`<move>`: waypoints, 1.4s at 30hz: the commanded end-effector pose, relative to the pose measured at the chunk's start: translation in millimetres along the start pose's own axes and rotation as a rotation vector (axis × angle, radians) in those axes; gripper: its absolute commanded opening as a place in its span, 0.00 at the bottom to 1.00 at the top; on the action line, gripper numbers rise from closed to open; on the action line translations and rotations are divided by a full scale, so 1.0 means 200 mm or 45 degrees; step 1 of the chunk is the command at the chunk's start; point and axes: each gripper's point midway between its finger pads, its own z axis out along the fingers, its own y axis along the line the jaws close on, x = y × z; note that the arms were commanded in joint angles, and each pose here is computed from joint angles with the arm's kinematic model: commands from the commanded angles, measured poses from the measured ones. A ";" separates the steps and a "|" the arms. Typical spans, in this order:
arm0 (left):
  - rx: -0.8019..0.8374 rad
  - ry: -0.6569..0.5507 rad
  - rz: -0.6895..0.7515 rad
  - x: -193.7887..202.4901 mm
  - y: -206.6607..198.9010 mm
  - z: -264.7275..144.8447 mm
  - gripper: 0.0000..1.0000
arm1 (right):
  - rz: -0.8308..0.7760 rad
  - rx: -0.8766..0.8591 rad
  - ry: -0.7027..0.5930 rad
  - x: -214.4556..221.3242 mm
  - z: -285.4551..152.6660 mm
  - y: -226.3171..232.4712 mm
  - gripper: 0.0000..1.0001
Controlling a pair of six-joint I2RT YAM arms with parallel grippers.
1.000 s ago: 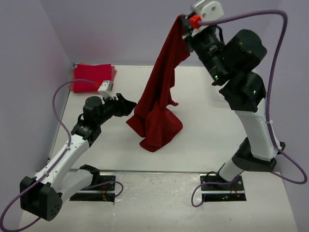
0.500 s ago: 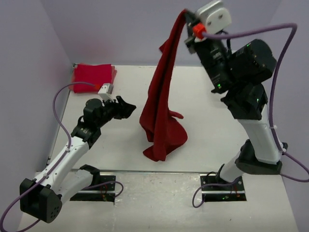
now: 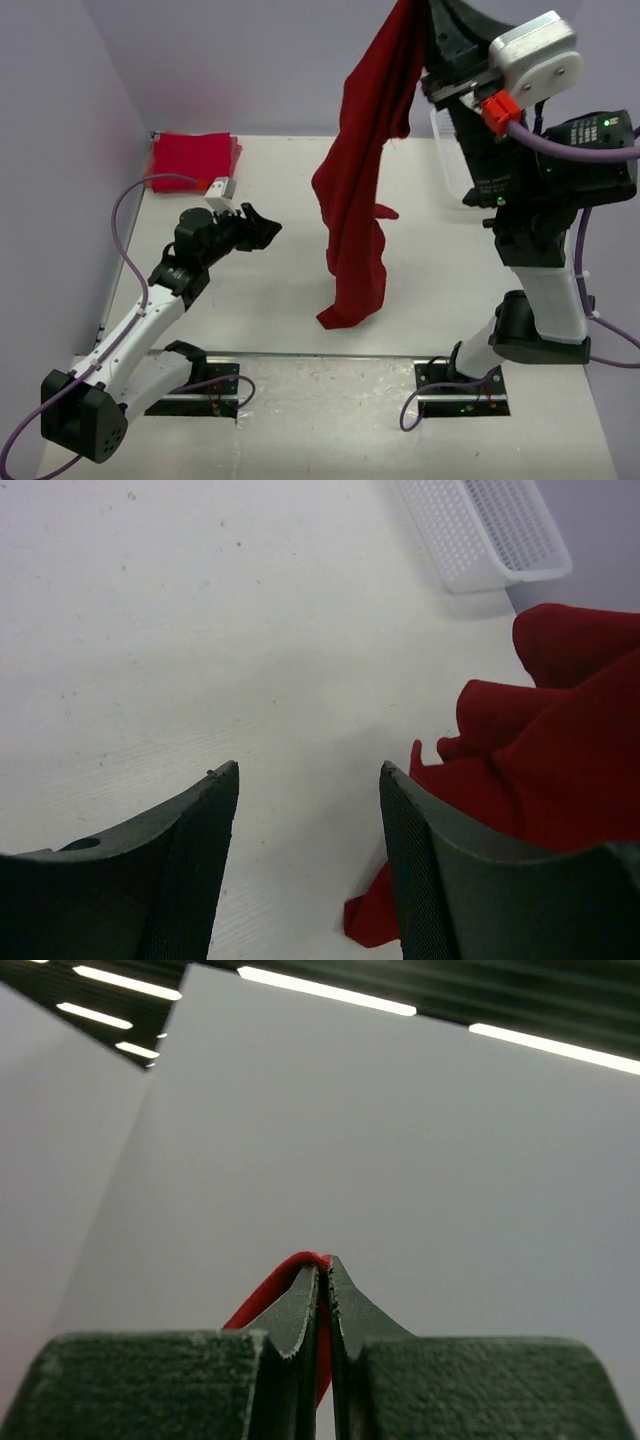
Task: Fold and stack the t-shirts
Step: Flatten out the tshirt
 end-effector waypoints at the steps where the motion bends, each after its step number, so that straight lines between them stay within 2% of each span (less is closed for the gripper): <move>1: 0.028 -0.027 -0.003 -0.02 -0.04 -0.01 0.59 | -0.129 0.308 -0.074 -0.05 0.02 -0.35 0.00; 2: 0.048 -0.026 0.000 -0.03 -0.06 -0.01 0.59 | -0.172 0.289 -0.020 0.06 0.05 -0.29 0.00; 3: 0.060 -0.024 0.001 -0.03 -0.07 -0.02 0.59 | -0.198 0.333 -0.014 0.07 0.03 -0.36 0.00; 6: 0.118 0.009 0.006 0.00 -0.11 -0.03 0.59 | -0.192 0.310 0.023 0.15 0.05 -0.35 0.00; 13: 0.282 0.137 -0.045 0.19 -0.22 0.00 0.61 | -0.148 0.253 0.071 0.26 0.10 -0.27 0.00; 18: 0.441 0.255 -0.090 0.36 -0.30 0.12 0.64 | -0.137 0.233 0.107 0.31 0.12 -0.23 0.00; 21: 0.587 0.271 -0.048 0.41 -0.48 0.16 0.66 | -0.133 0.216 0.118 0.33 0.12 -0.21 0.00; 27: 0.819 0.283 -0.039 0.52 -0.66 0.18 0.74 | -0.127 0.211 0.123 0.31 0.09 -0.23 0.00; 29: 0.787 0.298 -0.028 0.59 -0.63 0.24 0.71 | -0.114 0.213 0.118 0.29 0.08 -0.24 0.00; 30: 0.778 0.306 -0.002 0.63 -0.64 0.25 0.65 | -0.108 0.212 0.116 0.28 0.07 -0.25 0.00; 34: 0.614 0.278 0.094 0.72 -0.53 0.38 0.59 | -0.084 0.193 0.118 0.28 0.06 -0.25 0.00; 42: 0.392 0.252 0.226 0.80 -0.42 0.47 0.59 | -0.081 0.173 0.131 0.29 0.05 -0.23 0.00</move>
